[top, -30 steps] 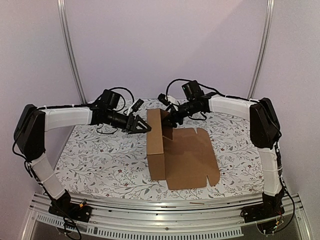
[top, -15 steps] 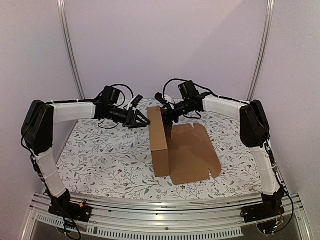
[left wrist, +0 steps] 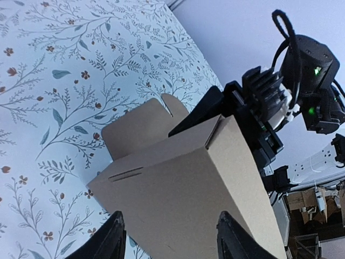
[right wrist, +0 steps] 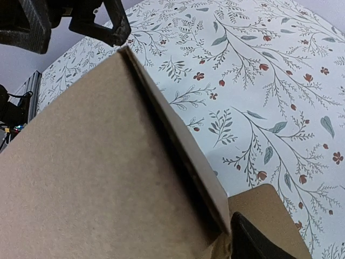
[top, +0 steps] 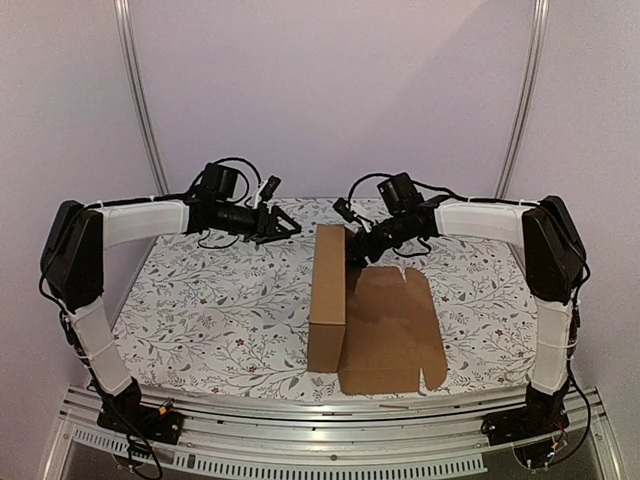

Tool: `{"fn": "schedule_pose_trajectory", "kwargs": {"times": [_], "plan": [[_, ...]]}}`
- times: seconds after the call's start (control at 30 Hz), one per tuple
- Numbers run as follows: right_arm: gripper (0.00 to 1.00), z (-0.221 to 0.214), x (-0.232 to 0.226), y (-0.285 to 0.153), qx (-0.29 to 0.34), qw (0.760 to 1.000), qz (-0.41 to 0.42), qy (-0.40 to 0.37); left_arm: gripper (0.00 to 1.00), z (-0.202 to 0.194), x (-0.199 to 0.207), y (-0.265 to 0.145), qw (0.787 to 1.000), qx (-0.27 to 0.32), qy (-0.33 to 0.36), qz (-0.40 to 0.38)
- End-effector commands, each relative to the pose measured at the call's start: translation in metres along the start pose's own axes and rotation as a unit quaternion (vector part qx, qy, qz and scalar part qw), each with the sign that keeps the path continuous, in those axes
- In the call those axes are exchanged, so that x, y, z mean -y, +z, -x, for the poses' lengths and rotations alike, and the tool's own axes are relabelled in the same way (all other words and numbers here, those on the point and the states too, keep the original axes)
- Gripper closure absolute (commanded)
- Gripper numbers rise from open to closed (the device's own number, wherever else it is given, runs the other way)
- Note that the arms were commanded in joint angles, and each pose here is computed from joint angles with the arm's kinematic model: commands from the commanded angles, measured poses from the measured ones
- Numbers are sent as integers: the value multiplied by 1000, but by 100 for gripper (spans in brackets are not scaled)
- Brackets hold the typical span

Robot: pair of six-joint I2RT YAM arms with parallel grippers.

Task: Fold the paper box

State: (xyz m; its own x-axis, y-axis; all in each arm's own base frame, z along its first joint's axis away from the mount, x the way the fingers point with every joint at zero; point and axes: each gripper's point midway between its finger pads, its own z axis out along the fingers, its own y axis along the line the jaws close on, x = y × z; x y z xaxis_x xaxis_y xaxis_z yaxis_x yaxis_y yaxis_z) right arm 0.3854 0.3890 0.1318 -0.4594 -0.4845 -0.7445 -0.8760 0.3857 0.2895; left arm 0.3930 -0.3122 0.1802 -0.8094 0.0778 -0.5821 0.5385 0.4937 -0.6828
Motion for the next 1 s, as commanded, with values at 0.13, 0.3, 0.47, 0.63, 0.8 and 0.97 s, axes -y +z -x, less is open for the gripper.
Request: {"fn": "schedule_pose_trajectory", "kwargs": {"times": [0.13, 0.3, 0.47, 0.63, 0.8, 0.97], "plan": [[26, -15, -25, -35, -24, 995, -4, 101, 37, 2, 58, 14, 998, -12, 49, -40], [21, -30, -25, -66, -62, 996, -14, 64, 35, -22, 56, 28, 996, -69, 52, 33], [18, -45, -29, -112, -85, 995, 32, 30, 36, -37, 48, 37, 993, -92, 51, 61], [19, -41, -7, -150, -67, 997, 37, -16, 41, -40, 32, 45, 990, -97, 52, 86], [23, -21, 54, -155, -40, 999, -27, -24, 43, -40, 31, 54, 990, -102, 56, 75], [32, 3, 124, -127, -4, 994, -106, -19, 43, -42, 35, 62, 990, -107, 80, 42]]}}
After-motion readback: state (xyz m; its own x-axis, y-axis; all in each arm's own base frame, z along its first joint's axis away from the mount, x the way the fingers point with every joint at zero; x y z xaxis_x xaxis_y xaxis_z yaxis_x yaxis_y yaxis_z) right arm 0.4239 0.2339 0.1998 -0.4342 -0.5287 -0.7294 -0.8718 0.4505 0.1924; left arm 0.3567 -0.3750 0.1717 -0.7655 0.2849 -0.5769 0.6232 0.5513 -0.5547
